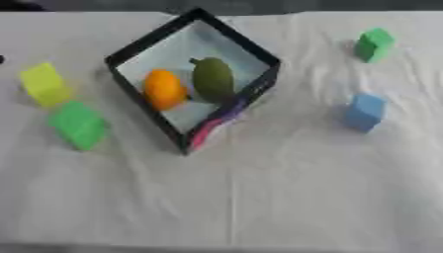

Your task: Pick up objects on the table and place them in the box.

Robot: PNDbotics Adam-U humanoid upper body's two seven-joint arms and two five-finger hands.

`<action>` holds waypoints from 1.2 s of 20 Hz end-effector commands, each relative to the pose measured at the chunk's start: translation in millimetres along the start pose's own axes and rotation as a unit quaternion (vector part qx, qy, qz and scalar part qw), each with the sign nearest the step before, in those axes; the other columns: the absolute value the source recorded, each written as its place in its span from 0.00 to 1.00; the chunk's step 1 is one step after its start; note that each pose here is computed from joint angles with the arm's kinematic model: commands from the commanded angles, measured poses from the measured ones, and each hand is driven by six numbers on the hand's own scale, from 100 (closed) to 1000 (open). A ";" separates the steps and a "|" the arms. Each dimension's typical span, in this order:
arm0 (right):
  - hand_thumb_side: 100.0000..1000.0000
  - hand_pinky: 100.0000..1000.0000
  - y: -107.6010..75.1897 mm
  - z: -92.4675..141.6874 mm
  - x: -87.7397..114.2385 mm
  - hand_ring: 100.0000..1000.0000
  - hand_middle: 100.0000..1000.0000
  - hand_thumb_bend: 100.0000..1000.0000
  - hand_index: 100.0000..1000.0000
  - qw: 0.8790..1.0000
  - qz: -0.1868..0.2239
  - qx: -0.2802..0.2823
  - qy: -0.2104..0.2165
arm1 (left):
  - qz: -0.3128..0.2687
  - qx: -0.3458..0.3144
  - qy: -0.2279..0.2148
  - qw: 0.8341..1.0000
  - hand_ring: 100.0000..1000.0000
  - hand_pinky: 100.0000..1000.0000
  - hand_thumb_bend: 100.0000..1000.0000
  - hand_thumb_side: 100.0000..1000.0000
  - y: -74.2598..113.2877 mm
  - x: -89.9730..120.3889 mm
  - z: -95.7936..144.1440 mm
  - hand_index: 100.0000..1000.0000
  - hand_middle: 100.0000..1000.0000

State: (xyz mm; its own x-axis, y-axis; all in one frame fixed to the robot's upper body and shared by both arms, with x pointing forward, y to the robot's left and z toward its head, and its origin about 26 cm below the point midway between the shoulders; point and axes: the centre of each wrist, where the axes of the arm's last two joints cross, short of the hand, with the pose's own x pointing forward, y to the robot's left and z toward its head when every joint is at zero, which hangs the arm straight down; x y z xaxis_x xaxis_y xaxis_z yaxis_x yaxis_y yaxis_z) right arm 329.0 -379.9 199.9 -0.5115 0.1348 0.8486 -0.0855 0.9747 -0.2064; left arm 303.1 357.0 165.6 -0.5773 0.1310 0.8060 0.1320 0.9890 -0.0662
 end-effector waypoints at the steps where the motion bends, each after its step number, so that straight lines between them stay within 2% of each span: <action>1: 0.50 1.00 -7.2 -2.7 9.4 0.76 0.74 0.00 0.92 1.000 0.020 0.004 -0.004 | -0.011 -0.008 -0.010 1.000 0.61 0.76 0.00 0.60 0.9 8.0 -5.7 0.77 0.75; 9: 0.51 1.00 -5.0 -12.3 15.9 0.76 0.75 0.00 0.92 0.999 0.027 0.016 -0.006 | -0.017 -0.009 -0.010 1.000 0.61 0.76 0.00 0.59 2.3 8.3 -4.3 0.77 0.75; 15: 0.46 1.00 -16.3 -36.4 47.2 0.78 0.77 0.00 0.93 0.993 0.087 0.078 -0.020 | -0.025 -0.011 -0.005 1.000 0.61 0.76 0.00 0.59 4.7 8.6 -2.5 0.77 0.75; 19: 0.44 1.00 -22.9 -54.6 75.3 0.80 0.80 0.00 0.95 0.977 0.158 0.143 -0.028 | -0.031 -0.015 0.001 0.999 0.60 0.76 0.00 0.59 5.9 8.3 -1.4 0.77 0.75; 22: 0.60 1.00 -23.9 -65.4 91.9 0.83 0.83 0.00 0.97 0.952 0.229 0.205 -0.014 | -0.034 -0.019 0.003 0.999 0.60 0.76 0.00 0.59 5.9 8.0 -1.3 0.77 0.75; 24: 0.66 1.00 -21.1 -69.8 97.9 0.85 0.84 0.00 0.97 0.930 0.274 0.245 0.001 | -0.035 -0.021 0.005 0.999 0.60 0.76 0.00 0.59 5.7 7.8 -1.3 0.77 0.75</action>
State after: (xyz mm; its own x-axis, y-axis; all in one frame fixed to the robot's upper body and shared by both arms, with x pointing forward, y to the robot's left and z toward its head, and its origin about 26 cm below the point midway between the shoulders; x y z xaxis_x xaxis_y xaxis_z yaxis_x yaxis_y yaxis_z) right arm 345.6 -369.7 305.9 -0.5932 0.5210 0.6138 -0.2103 0.6356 -0.7428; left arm 301.5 359.4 161.6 -0.5623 0.0988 0.8210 0.1264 0.9914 -0.0327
